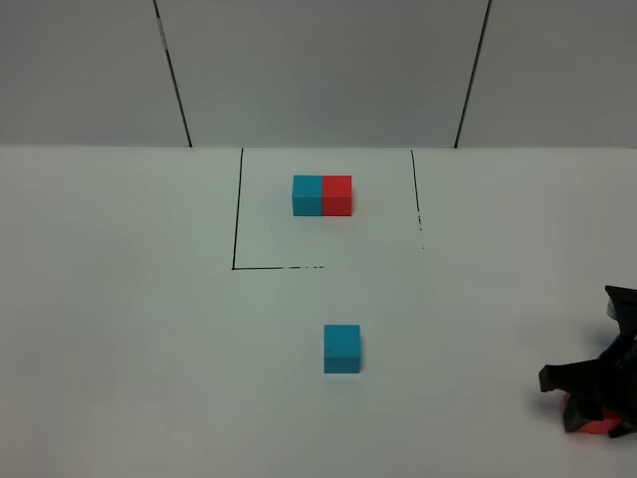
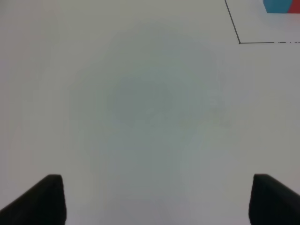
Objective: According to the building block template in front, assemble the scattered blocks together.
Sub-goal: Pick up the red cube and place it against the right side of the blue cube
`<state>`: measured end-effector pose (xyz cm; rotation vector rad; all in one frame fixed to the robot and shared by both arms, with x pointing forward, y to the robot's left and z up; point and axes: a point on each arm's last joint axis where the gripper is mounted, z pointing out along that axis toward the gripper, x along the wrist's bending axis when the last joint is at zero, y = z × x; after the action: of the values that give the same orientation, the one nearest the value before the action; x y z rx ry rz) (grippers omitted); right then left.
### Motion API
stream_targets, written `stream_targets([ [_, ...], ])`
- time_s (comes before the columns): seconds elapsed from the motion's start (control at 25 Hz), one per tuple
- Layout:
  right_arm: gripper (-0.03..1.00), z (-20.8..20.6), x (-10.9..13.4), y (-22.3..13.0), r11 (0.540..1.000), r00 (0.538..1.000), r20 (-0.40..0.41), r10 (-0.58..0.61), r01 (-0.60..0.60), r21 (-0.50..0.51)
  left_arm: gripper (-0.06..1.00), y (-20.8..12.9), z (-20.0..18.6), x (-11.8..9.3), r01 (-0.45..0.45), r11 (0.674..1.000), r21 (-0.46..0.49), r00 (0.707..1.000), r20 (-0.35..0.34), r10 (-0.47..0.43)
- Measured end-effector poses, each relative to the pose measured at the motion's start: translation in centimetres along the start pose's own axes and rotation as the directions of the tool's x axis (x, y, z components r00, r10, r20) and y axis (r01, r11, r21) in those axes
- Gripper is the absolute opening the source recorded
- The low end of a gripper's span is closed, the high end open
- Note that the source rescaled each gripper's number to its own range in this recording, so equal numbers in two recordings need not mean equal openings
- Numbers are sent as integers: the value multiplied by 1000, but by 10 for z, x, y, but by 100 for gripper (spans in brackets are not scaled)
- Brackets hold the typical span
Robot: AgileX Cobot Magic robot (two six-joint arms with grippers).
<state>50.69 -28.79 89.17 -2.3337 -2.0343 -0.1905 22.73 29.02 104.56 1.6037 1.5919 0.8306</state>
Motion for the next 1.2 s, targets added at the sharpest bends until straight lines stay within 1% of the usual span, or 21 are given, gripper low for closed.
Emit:
stream_targets([
  [0.04, 2, 0, 0, 0, 1000, 1000, -2, -5, 5, -1, 80, 0, 0, 0, 0, 1000, 0, 1000, 0, 0],
  [0.12, 2, -1, 1, 1, 1000, 1000, -9, -19, 19, 6, 80, 0, 0, 0, 0, 1000, 0, 1000, 1, 0],
  [0.24, 2, -9, 5, 8, 997, 997, -19, -73, 73, 25, 80, 0, 0, 0, 0, 1000, 0, 1000, 1, 0],
  [0.28, 2, -14, 9, 13, 994, 994, -17, -109, 110, 29, 80, 0, 0, 0, 0, 1000, 0, 1000, 1, 0],
  [0.32, 2, -19, 14, 18, 985, 985, -10, -171, 171, 28, 80, 0, 0, 0, 0, 1000, 0, 1000, 1, 0],
  [0.36, 2, -25, 22, 22, 968, 968, -1, -249, 249, 39, 80, 0, 0, 0, 0, 1000, 0, 1000, 1, 0],
  [0.4, 2, -32, 30, 27, 941, 941, 17, -337, 336, 45, 80, 0, 0, 0, 0, 1000, 0, 1000, 1, 0],
  [0.44, 2, -39, 40, 32, 895, 895, 39, -445, 443, 52, 80, 0, 0, 0, 0, 1000, 0, 1000, 1, 0],
  [0.48, 2, -46, 51, 36, 836, 834, 61, -549, 546, 54, 80, 0, 0, 0, 0, 1000, 0, 1000, 1, 0],
  [0.56, 2, -56, 71, 41, 681, 671, 120, -731, 726, 89, 80, 0, 0, 0, 0, 1000, 0, 1000, 1, 0],
  [0.6, 2, -60, 83, 44, 592, 576, 149, -804, 799, 104, 80, 0, 0, 0, 0, 1000, 0, 1000, 1, 0],
  [0.64, 2, -64, 95, 47, 514, 493, 165, -854, 850, 117, 80, 0, 0, 0, 0, 1000, 0, 1000, 1, 0],
  [0.68, 2, -65, 105, 50, 448, 424, 172, -889, 883, 138, 80, 0, 0, 0, 0, 1000, 0, 1000, 1, 0],
  [0.76, 2, -67, 130, 56, 335, 309, 164, -937, 927, 168, 80, 0, 0, 0, 0, 1000, 0, 1000, 1, 0],
  [0.8, 2, -66, 140, 57, 277, 252, 147, -956, 942, 189, 80, 0, 0, 0, 0, 1000, 0, 1000, 1, 0],
  [0.88, 2, -59, 160, 63, 177, 155, 114, -981, 961, 212, 80, 0, 0, 0, 0, 1000, 0, 1000, 1, 0],
  [0.92, 2, -56, 169, 64, 136, 116, 101, -988, 967, 218, 80, 0, 0, 0, 0, 1000, 0, 1000, 1, 0],
  [0.96, 2, -49, 177, 66, 105, 87, 87, -992, 969, 225, 79, 0, 0, 0, 0, 1000, 0, 1000, 1, 0],
  [1.04, 2, -36, 189, 70, 68, 53, 73, -996, 970, 232, 79, 0, 0, 0, 0, 1000, 0, 1000, 1, 0],
  [1.2, 2, -11, 205, 67, 21, 10, 45, -999, 969, 245, 79, 0, 0, 0, 0, 1000, 0, 1000, 1, 0],
])
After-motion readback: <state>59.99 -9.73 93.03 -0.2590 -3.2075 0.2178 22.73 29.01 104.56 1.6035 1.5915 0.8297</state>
